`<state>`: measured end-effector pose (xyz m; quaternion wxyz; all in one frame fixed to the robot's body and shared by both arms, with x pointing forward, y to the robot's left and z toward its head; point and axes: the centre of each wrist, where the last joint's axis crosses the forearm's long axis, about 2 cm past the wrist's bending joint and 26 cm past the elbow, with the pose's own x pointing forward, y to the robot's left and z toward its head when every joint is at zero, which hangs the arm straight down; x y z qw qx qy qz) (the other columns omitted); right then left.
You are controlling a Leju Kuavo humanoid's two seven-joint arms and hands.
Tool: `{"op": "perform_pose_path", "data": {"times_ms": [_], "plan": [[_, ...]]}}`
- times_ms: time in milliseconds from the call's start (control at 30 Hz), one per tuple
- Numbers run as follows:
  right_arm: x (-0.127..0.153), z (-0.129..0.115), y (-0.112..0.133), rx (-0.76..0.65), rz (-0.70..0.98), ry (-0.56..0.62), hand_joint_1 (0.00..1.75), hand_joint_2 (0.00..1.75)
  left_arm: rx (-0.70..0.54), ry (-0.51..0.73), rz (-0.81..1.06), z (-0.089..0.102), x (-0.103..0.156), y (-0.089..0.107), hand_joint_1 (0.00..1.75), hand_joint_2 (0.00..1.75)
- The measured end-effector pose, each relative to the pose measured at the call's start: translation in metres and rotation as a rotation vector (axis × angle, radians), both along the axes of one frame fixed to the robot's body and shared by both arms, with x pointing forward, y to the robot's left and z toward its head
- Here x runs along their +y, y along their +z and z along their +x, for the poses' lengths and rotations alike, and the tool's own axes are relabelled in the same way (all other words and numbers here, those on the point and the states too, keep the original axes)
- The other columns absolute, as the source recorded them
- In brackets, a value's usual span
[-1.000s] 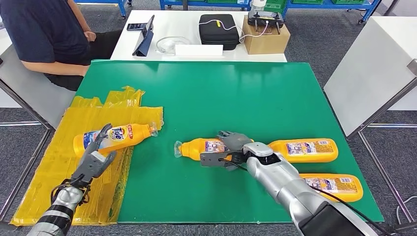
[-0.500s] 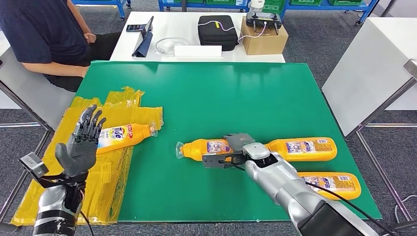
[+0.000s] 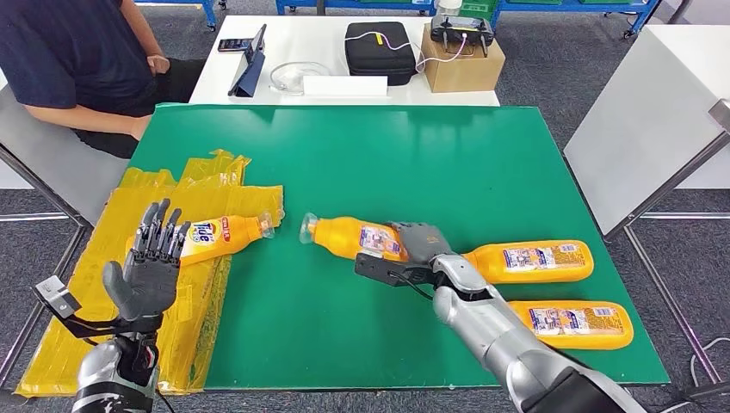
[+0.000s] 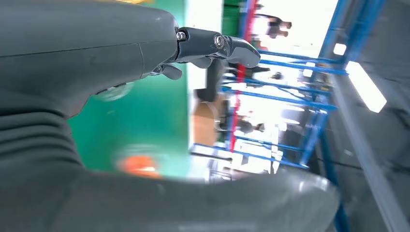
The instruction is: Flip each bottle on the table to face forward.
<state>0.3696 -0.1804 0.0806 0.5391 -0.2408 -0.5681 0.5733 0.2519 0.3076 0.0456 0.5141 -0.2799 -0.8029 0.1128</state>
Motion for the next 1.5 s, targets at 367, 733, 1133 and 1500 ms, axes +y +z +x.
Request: {"op": "perform_pose_path", "data": {"times_ms": [367, 733, 1133, 1500], "plan": [[0.041, -0.037, 0.053, -0.259, 0.501, 0.062, 1.75, 1.75, 0.042, -0.041, 0.033, -0.026, -0.052, 0.004, 0.0, 1.75], [0.083, -0.055, 0.063, -0.107, 0.572, 0.21, 1.75, 1.75, -0.051, -0.166, 0.024, -0.029, -0.102, 0.031, 0.0, 1.75], [0.135, -0.071, 0.053, 0.0, 0.517, 0.336, 1.75, 1.75, -0.071, -0.241, -0.094, -0.033, -0.12, 0.039, 0.0, 1.75], [0.175, -0.11, 0.041, 0.041, 0.391, 0.557, 1.75, 1.75, -0.053, -0.039, 0.185, -0.031, -0.109, 0.033, 0.0, 1.75]]}}
